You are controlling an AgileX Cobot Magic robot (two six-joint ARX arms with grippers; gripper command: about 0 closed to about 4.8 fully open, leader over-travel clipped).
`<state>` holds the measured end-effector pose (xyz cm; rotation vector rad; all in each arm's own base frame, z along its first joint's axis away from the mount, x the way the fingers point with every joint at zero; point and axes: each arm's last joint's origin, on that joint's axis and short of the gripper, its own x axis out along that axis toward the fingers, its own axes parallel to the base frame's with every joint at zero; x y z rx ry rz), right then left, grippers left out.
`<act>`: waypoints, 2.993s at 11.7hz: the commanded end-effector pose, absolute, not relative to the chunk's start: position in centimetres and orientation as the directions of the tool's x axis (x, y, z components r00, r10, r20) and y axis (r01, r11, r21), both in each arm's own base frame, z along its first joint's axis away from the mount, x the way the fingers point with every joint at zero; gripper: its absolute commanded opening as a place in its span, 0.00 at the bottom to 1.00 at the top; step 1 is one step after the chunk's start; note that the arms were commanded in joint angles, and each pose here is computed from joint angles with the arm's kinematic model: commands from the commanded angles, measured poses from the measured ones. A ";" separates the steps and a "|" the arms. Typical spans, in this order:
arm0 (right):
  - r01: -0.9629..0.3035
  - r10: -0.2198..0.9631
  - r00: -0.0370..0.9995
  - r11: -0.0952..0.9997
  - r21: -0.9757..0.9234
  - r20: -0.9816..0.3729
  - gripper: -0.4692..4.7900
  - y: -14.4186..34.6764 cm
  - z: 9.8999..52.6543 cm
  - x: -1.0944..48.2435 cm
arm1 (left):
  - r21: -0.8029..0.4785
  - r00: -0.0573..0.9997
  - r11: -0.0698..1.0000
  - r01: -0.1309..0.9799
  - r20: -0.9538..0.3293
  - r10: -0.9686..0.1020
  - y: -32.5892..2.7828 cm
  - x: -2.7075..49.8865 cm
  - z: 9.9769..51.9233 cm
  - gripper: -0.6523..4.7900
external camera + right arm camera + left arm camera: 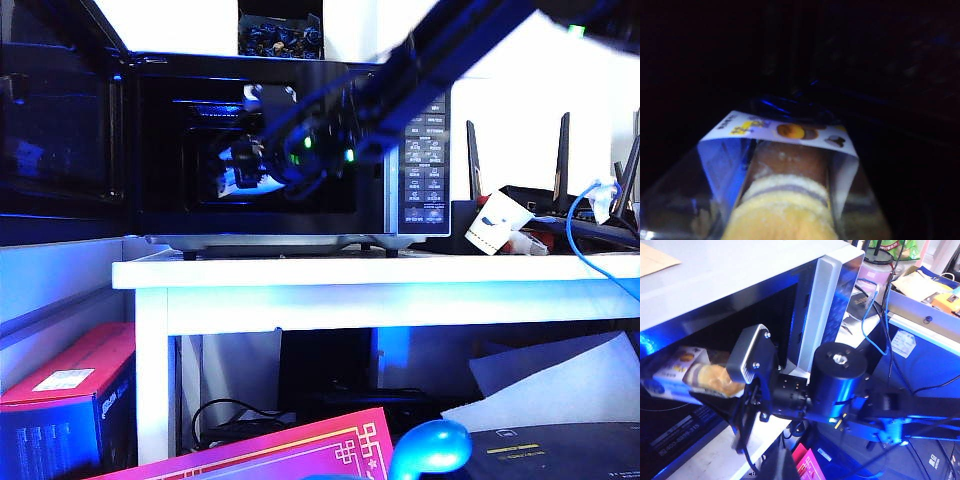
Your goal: Open the microwave door, place the box of snacks from the top of the microwave inside, then close the microwave door.
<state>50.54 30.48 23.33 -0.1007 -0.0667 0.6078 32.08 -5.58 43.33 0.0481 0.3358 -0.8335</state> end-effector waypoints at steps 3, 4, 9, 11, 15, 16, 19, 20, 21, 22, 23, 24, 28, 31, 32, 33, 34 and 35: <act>-0.484 0.493 0.859 0.870 -0.097 0.139 0.61 30.3 23.3 51.0 | -0.082 0.621 0.668 0.739 -0.300 -0.724 -5.6 31.9 43.6 0.11; -0.475 0.483 0.864 0.875 -0.092 0.141 0.61 30.2 22.8 51.1 | -0.082 0.621 0.668 0.739 -0.300 -0.724 -5.6 31.9 43.6 0.11; -0.475 0.481 0.863 0.877 -0.073 0.158 0.61 30.1 23.4 51.3 | -0.099 0.613 0.669 0.737 -0.317 -0.723 -5.6 31.9 43.4 0.11; -0.477 0.482 0.862 0.876 -0.071 0.157 0.61 30.0 23.2 51.4 | -0.103 0.612 0.669 0.737 -0.321 -0.723 -5.6 31.8 43.4 0.11; -0.479 0.484 0.863 0.875 -0.074 0.143 0.73 30.4 22.4 51.3 | -0.104 0.611 0.668 0.737 -0.322 -0.723 -5.6 31.8 43.3 0.11; -0.478 0.484 0.863 0.875 -0.074 0.143 0.74 30.4 22.4 51.3 | -0.107 0.609 0.668 0.736 -0.326 -0.723 -5.6 31.8 43.3 0.11; -0.479 0.485 0.863 0.875 -0.075 0.140 1.00 30.4 22.4 51.3 | -0.112 0.606 0.668 0.735 -0.331 -0.723 -5.6 31.8 43.2 0.11; -0.480 0.486 0.863 0.874 -0.075 0.138 1.00 30.5 22.7 51.2 | -0.112 0.606 0.668 0.735 -0.331 -0.723 -5.6 31.8 43.2 0.11; -0.482 0.488 0.865 0.873 -0.076 0.119 1.00 30.4 23.1 51.1 | -0.112 0.607 0.669 0.735 -0.332 -0.722 -5.6 31.8 43.2 0.11; -0.484 0.490 0.868 0.871 -0.078 0.082 1.00 30.3 23.9 50.9 | -0.112 0.607 0.668 0.735 -0.331 -0.723 -5.6 31.8 43.2 0.11; -0.487 0.491 0.871 0.870 -0.079 0.035 1.00 30.1 24.8 50.6 | -0.111 0.607 0.669 0.735 -0.331 -0.722 -5.6 31.8 43.2 0.11; -0.489 0.489 0.872 0.868 -0.083 -0.020 1.00 29.9 25.8 50.1 | -0.111 0.607 0.669 0.735 -0.331 -0.723 -5.6 31.8 43.2 0.11; -0.511 0.491 0.855 0.852 -0.111 -0.165 1.00 28.9 30.3 47.8 | -0.102 0.612 0.668 0.737 -0.320 -0.723 -5.6 31.8 43.4 0.11; -0.671 0.575 0.654 0.741 -0.024 -0.491 0.41 27.7 33.6 42.7 | -0.093 0.616 0.668 0.738 -0.310 -0.724 -5.6 31.9 43.5 0.11; -0.670 0.569 0.646 0.742 -0.022 -0.509 0.41 27.7 33.2 42.7 | -0.092 0.614 0.664 0.742 -0.303 -0.729 -5.6 31.9 43.6 0.11; -0.670 0.564 0.641 0.742 -0.020 -0.520 0.41 27.8 32.6 43.0 | -0.105 0.605 0.656 0.748 -0.299 -0.738 -5.7 31.9 43.6 0.11; -0.669 0.563 0.640 0.743 -0.019 -0.523 0.41 27.9 32.1 43.3 | -0.108 0.606 0.658 0.746 -0.300 -0.737 -5.6 31.9 43.6 0.11; -0.669 0.563 0.641 0.743 -0.019 -0.522 0.41 28.1 31.6 43.5 | -0.107 0.606 0.657 0.746 -0.300 -0.737 -5.6 31.9 43.6 0.11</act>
